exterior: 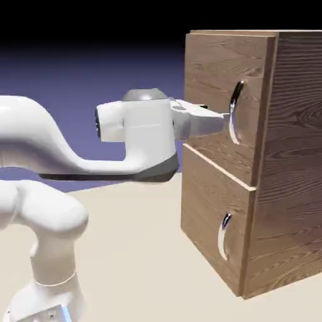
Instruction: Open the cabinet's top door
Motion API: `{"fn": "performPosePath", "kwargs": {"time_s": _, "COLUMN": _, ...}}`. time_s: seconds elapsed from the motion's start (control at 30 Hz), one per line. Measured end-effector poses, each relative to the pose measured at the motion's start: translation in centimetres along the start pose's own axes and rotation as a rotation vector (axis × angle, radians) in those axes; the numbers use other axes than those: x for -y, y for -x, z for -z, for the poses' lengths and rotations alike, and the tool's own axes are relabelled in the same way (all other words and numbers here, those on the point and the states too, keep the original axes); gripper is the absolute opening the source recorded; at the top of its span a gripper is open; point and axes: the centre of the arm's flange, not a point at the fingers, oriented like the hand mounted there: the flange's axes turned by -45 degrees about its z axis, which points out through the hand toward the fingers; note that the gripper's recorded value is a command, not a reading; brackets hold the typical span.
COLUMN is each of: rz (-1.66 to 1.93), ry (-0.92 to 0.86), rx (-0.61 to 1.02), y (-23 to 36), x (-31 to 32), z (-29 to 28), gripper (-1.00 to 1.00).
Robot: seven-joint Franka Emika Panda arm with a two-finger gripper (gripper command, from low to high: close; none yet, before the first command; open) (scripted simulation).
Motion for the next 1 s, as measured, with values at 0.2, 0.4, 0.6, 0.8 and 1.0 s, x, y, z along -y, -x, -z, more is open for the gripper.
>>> {"fn": "performPosePath", "kwargs": {"time_s": 0.2, "rz": 0.0, "ry": 0.0, "rx": 0.0, "y": 0.0, "x": 0.0, "z": -5.0, "gripper": -1.0}}
{"fn": "performPosePath", "kwargs": {"time_s": 0.4, "rz": 0.0, "ry": 0.074, "rx": 0.0, "y": 0.0, "x": 1.2, "z": -2.6, "gripper": -1.0}}
{"fn": "performPosePath", "kwargs": {"time_s": 0.6, "rz": 0.001, "ry": 0.186, "rx": 0.0, "y": 0.0, "x": 3.3, "z": 0.7, "gripper": -1.0}}
{"fn": "performPosePath", "kwargs": {"time_s": 0.8, "rz": 0.001, "ry": 0.297, "rx": 0.0, "y": 0.0, "x": 5.7, "z": 3.8, "gripper": -1.0}}
{"fn": "performPosePath", "kwargs": {"time_s": 1.0, "rz": 0.001, "ry": 0.4, "rx": 0.0, "y": 0.0, "x": 8.3, "z": 6.5, "gripper": -1.0}}
